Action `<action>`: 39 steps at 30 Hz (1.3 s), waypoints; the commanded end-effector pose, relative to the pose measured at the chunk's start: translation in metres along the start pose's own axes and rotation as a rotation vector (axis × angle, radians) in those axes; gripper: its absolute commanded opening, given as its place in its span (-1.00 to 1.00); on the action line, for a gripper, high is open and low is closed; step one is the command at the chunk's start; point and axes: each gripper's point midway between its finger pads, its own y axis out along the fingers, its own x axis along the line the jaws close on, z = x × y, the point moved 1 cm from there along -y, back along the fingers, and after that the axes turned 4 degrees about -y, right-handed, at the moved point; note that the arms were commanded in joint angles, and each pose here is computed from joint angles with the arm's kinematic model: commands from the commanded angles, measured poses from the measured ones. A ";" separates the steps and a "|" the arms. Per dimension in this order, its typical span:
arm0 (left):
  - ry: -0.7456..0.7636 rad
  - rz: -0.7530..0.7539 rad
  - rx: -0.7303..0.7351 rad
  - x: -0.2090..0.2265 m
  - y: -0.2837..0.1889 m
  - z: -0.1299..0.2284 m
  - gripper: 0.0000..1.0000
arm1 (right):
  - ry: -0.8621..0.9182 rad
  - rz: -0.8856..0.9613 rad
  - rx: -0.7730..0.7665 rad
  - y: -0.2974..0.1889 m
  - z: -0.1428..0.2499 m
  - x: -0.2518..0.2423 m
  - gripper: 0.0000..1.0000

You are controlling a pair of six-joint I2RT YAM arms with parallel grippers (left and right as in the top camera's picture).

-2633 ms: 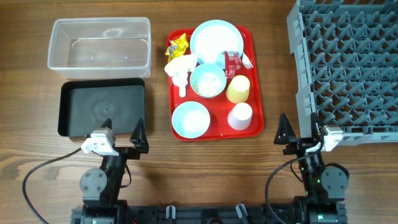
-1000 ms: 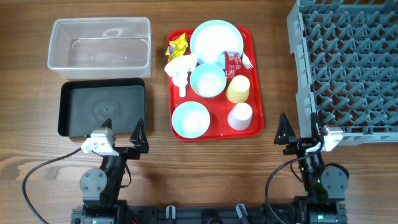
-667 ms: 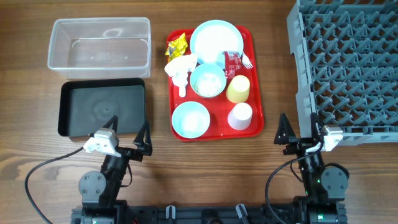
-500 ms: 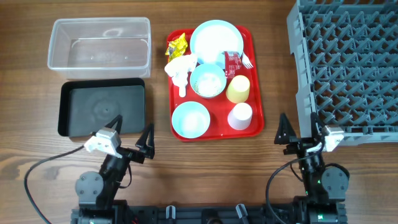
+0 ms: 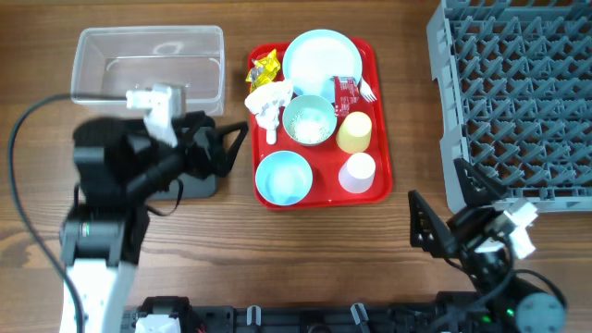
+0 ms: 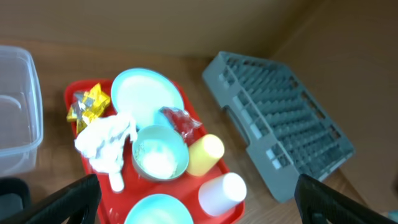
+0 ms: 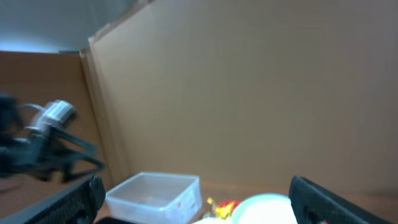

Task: Sort waste into correct bins and load items into the dishwasher rack
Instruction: 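Move the right gripper over the pink cup and grasp it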

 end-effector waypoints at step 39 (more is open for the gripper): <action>-0.205 -0.509 0.381 0.135 0.070 0.080 1.00 | 0.198 0.072 1.115 0.113 0.119 -0.020 0.99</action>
